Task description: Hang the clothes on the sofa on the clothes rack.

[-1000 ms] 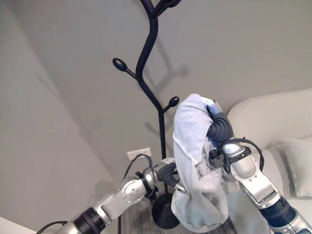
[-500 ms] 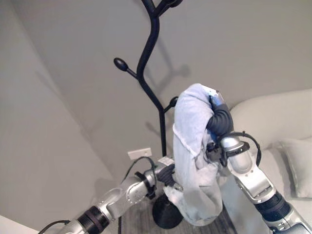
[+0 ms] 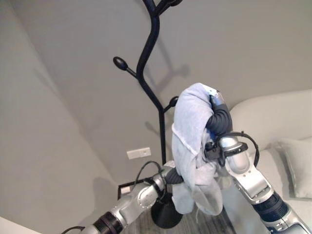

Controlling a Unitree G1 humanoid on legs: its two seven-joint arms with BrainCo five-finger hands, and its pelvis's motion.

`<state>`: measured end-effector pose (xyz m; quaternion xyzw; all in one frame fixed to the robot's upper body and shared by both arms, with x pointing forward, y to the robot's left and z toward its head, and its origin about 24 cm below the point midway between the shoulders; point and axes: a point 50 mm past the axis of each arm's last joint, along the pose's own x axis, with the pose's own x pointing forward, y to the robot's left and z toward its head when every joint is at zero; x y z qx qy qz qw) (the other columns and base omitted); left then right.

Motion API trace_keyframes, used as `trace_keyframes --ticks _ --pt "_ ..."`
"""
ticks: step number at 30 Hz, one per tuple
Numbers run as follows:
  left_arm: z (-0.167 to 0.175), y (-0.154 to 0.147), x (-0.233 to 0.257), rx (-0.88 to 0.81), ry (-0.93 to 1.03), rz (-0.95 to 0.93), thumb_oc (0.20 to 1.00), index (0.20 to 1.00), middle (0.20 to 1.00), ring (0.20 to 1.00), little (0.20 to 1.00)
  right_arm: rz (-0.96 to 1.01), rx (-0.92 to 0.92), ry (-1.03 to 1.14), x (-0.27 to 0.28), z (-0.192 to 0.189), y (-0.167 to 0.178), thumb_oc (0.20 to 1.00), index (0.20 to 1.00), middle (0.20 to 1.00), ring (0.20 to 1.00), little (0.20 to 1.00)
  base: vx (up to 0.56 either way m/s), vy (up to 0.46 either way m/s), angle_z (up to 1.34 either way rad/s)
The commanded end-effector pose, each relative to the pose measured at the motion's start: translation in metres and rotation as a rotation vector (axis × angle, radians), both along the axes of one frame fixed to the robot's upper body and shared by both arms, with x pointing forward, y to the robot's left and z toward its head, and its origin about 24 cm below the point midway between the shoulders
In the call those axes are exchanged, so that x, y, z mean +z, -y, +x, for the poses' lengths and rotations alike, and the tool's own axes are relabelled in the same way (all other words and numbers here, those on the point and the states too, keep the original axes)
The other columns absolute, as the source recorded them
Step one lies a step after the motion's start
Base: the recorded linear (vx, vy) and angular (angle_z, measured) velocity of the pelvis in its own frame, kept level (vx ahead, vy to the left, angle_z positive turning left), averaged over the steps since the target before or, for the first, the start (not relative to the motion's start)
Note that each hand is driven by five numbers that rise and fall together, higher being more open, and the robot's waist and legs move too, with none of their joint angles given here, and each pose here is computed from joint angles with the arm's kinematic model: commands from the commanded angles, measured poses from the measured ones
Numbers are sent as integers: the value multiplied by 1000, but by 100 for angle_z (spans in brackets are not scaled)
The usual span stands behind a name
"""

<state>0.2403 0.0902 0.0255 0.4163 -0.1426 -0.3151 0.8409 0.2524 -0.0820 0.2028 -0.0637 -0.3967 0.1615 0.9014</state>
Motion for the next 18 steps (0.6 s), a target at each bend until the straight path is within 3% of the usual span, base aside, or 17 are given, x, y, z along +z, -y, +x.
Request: trace_keyframes --ticks 1,10,18 --pt "12 -28 8 108 33 -32 200 200 200 200 200 212 -51 254 53 -12 16 200 200 200 200 200 0 0 0" --pt "5 -86 37 312 283 -27 200 200 200 200 200 116 -168 279 32 -36 54 200 200 200 200 200 9 -9 2" --pt "1 -110 72 390 465 -48 200 200 200 200 200 86 -152 308 35 -43 57 200 200 200 200 200 0 0 0"
